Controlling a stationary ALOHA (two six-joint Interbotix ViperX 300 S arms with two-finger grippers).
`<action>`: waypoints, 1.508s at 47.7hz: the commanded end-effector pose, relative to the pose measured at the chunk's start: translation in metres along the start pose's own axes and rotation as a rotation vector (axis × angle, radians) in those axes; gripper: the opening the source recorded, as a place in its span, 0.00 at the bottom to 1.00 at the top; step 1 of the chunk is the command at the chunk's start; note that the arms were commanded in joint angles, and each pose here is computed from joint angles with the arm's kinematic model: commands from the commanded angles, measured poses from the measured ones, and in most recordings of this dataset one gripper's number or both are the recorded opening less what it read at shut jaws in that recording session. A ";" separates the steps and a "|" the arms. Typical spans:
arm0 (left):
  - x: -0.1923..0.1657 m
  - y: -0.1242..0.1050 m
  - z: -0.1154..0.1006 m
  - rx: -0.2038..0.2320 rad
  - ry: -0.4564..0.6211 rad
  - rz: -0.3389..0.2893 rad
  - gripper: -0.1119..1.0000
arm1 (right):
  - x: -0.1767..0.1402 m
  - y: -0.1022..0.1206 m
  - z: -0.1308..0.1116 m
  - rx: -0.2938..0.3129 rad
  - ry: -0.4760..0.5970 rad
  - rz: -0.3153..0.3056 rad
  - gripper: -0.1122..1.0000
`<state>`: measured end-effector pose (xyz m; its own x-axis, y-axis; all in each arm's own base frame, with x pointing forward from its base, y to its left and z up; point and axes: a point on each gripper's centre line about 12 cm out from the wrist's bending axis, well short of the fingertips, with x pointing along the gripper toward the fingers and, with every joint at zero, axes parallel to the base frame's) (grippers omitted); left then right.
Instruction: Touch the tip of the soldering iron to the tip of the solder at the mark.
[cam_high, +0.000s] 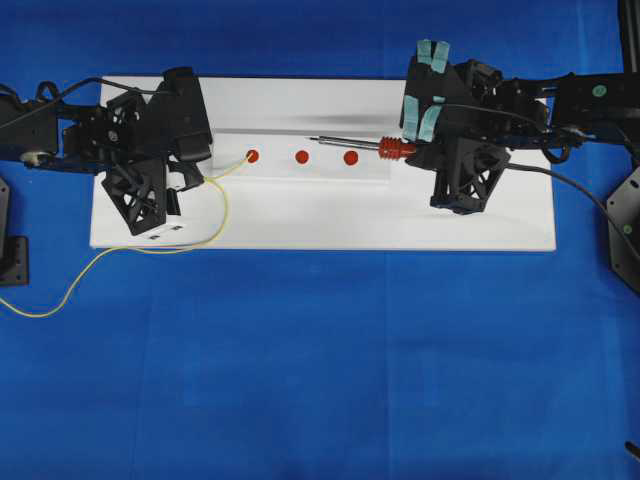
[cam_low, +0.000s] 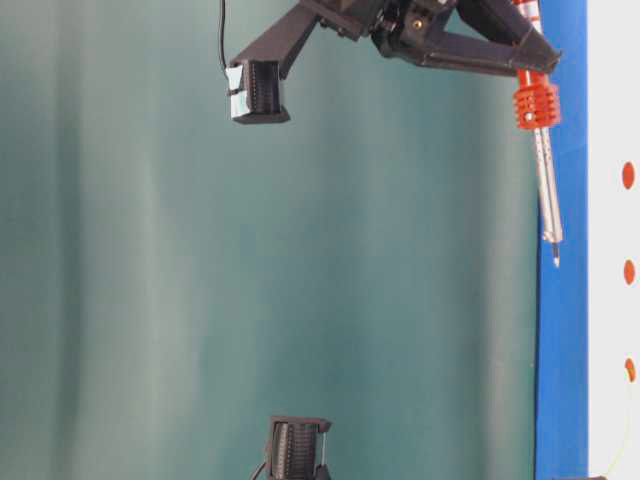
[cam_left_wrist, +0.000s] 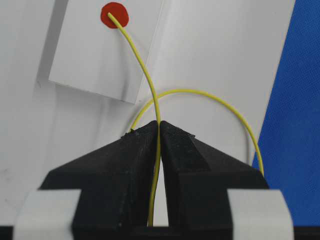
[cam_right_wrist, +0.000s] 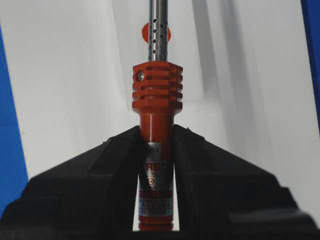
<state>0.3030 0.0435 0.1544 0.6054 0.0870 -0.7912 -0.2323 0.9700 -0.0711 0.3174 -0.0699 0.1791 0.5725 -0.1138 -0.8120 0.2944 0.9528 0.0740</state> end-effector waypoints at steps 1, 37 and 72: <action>-0.003 0.000 0.005 0.002 -0.018 0.000 0.12 | -0.005 0.003 0.014 -0.006 -0.042 0.006 0.16; -0.002 0.000 0.003 0.003 -0.011 0.000 0.12 | 0.044 0.018 0.055 -0.050 0.059 0.011 0.16; -0.002 0.000 0.003 0.003 0.000 0.002 0.12 | 0.053 0.018 0.062 -0.061 0.113 -0.002 0.16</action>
<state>0.3007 0.0432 0.1522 0.5933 0.0852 -0.8005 -0.2334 0.9699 -0.0697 0.3949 -0.0745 0.1605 0.4524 -0.0790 -0.8883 0.2462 0.9684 0.0393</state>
